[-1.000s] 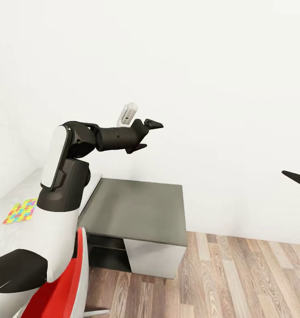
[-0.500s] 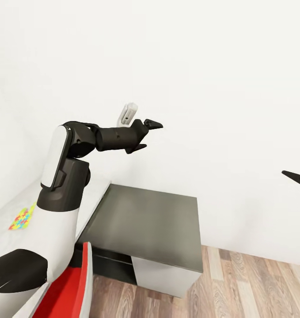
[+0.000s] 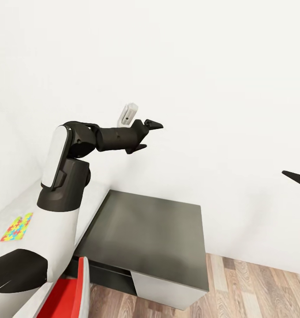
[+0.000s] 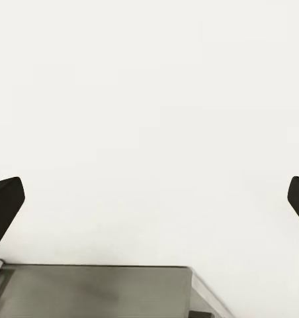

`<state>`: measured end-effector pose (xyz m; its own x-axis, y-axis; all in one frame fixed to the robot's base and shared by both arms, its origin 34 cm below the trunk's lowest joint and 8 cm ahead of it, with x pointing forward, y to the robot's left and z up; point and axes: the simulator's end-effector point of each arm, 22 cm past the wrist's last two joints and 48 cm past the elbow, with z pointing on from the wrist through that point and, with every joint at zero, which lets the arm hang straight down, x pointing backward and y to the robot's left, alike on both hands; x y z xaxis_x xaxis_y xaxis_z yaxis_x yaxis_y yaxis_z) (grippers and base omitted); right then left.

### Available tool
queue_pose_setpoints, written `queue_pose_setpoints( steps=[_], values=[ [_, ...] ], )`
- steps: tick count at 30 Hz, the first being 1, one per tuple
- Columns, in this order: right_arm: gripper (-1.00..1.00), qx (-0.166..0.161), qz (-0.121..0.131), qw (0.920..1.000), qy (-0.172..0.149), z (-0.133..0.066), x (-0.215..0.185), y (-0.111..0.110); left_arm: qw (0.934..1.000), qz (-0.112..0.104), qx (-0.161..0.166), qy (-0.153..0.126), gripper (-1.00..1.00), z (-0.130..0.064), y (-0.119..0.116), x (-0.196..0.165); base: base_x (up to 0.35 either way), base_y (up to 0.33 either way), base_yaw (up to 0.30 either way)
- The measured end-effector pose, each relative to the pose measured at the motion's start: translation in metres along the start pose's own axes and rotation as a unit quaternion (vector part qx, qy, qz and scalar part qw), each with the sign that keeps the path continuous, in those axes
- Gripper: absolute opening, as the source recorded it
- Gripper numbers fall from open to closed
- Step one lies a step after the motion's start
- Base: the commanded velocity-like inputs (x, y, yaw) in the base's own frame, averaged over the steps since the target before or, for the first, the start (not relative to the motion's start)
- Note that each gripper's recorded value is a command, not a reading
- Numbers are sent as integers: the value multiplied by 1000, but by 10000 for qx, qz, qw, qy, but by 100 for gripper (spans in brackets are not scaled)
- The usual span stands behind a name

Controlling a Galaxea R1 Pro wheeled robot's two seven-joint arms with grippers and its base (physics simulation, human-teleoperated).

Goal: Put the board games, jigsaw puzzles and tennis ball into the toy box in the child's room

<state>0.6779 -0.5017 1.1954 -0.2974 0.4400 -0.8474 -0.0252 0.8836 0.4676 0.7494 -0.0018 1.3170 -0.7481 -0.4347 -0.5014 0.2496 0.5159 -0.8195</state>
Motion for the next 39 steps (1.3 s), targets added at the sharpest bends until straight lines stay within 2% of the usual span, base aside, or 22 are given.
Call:
queue_pose_setpoints(
  steps=[9,14,17,18,25,26,29,30,33,37,39],
  values=[
    [100,-7,6,10000,16,0,1,0,10000,-5,-8,2,100,0,1,0,12,0,1],
    [100,-10,26,10000,44,1,2,0,10000,-14,-86,-28,100,-2,9,-3,3,0,58],
    [100,-10,37,10000,60,1,3,0,9994,5,-326,-128,100,-10,31,-14,1,0,110],
    [100,-9,37,10000,61,1,3,0,9994,1,-327,-128,100,-10,32,-14,1,0,116],
    [100,-15,87,9999,96,4,8,-1,9928,-131,-1087,-494,100,-51,114,-49,0,0,111],
    [100,-14,87,9999,97,4,9,-2,9928,-139,-1087,-493,100,-51,114,-49,0,0,77],
    [100,-47,169,9998,110,7,15,0,9882,-235,-1348,-682,100,-73,145,-65,0,0,53],
    [100,-47,170,9998,110,7,15,0,9882,-241,-1347,-682,100,-73,145,-65,0,0,39],
    [100,-87,235,9996,132,10,21,2,9835,-315,-1584,-815,100,-92,171,-74,0,0,26],
    [100,-204,209,9990,332,20,38,14,9776,-389,-1856,-911,100,-112,200,-79,0,0,12],
    [100,-248,180,9986,422,24,44,18,9761,-402,-1920,-936,100,-117,207,-81,0,0,7]
  ],
)
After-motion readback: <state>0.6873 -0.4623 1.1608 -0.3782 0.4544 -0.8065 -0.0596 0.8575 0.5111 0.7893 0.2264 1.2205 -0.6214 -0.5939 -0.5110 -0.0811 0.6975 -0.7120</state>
